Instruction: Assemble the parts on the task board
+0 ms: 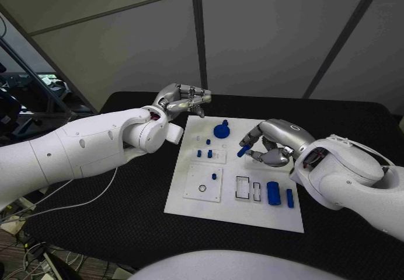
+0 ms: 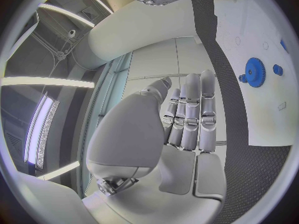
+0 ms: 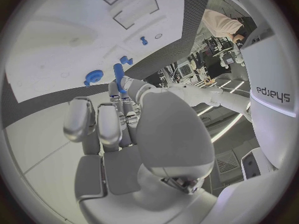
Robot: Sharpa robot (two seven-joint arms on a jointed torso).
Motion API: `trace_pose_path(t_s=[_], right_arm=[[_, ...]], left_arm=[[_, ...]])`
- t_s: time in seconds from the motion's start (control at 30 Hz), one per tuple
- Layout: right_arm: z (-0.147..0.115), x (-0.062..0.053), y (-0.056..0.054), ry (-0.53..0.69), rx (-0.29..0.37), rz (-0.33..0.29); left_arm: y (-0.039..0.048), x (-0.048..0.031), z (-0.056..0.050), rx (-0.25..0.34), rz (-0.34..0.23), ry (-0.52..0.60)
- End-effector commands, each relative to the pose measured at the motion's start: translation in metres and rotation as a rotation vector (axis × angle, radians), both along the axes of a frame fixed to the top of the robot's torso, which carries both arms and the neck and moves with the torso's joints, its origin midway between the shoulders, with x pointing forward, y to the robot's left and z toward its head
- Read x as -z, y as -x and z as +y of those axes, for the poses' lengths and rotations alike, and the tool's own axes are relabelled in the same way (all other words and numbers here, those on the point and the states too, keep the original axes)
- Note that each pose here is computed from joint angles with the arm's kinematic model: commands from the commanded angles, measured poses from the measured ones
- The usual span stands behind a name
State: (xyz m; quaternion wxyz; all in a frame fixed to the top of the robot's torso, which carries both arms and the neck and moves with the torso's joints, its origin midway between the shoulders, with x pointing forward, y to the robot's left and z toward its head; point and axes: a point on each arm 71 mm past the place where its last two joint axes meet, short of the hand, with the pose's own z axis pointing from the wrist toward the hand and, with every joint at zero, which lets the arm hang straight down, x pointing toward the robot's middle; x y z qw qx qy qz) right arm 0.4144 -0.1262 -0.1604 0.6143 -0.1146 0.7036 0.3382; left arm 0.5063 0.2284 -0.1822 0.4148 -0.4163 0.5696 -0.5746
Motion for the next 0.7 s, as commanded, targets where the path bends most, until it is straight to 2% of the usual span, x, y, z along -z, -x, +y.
trace_pose_path(t_s=[0.03,0.2,0.33,0.7], right_arm=[[0.018,-0.003,0.007,-0.062,-0.062,0.043],[0.045,0.009,0.019,-0.054,-0.149,0.082],[0.061,0.019,0.028,-0.02,-0.209,0.069],[0.083,0.043,0.038,0.036,-0.289,0.054]], left_arm=[[-0.0002,-0.0012,-0.002,0.011,-0.007,0.009],[-0.0004,-0.0012,-0.005,0.015,-0.007,0.011],[-0.0007,-0.0012,-0.006,0.017,-0.007,0.011],[-0.0012,-0.001,-0.009,0.022,-0.006,0.014]])
